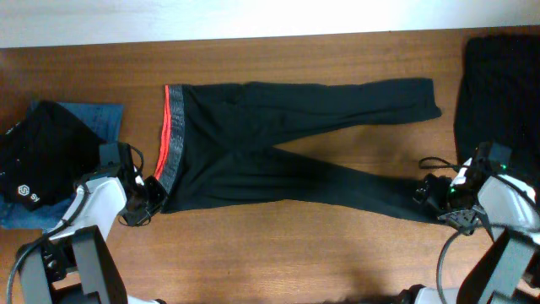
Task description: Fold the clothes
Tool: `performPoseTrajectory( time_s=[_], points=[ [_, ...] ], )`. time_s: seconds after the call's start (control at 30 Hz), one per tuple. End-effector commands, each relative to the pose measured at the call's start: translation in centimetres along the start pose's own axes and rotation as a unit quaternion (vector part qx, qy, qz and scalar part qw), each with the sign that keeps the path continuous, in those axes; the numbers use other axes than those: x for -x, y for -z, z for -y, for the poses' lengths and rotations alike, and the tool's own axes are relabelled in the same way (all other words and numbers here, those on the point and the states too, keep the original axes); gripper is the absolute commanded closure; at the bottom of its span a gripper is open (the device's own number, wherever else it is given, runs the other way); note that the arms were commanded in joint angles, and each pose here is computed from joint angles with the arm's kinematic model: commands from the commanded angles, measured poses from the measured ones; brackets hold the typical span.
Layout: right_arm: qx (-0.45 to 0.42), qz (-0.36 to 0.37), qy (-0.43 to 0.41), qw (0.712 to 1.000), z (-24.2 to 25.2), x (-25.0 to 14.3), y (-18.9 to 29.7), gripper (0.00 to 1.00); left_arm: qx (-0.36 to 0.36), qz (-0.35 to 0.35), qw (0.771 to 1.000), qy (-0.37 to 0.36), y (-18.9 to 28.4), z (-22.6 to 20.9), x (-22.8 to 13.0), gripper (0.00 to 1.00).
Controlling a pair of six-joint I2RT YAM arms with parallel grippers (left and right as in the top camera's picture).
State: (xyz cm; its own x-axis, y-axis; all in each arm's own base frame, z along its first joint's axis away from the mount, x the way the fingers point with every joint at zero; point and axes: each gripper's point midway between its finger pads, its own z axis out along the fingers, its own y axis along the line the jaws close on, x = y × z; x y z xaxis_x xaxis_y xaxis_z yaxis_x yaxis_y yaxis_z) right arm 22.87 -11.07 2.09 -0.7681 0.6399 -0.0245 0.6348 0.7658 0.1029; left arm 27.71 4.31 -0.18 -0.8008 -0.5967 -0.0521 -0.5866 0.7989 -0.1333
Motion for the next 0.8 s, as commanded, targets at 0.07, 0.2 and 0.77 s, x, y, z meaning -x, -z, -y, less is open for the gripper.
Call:
performPoseTrajectory(
  time_s=[0.07, 0.2, 0.77],
  points=[
    [-0.034, -0.035, -0.004, 0.999, 1.4, -0.6, -2.2, 0.01, 0.031, 0.010, 0.999, -0.004, -0.3, -1.4, 0.3, 0.99],
    [-0.057, -0.039, -0.015, 0.997, 2.2, -0.7, -2.7, 0.01, 0.031, 0.011, 0.999, -0.004, -0.3, -1.4, 0.3, 0.99],
    [-0.116, -0.018, -0.055, 0.992, 4.2, -0.1, -2.6, 0.01, 0.029, 0.014, 0.999, -0.004, -0.3, -1.3, 0.4, 0.99]
  ],
)
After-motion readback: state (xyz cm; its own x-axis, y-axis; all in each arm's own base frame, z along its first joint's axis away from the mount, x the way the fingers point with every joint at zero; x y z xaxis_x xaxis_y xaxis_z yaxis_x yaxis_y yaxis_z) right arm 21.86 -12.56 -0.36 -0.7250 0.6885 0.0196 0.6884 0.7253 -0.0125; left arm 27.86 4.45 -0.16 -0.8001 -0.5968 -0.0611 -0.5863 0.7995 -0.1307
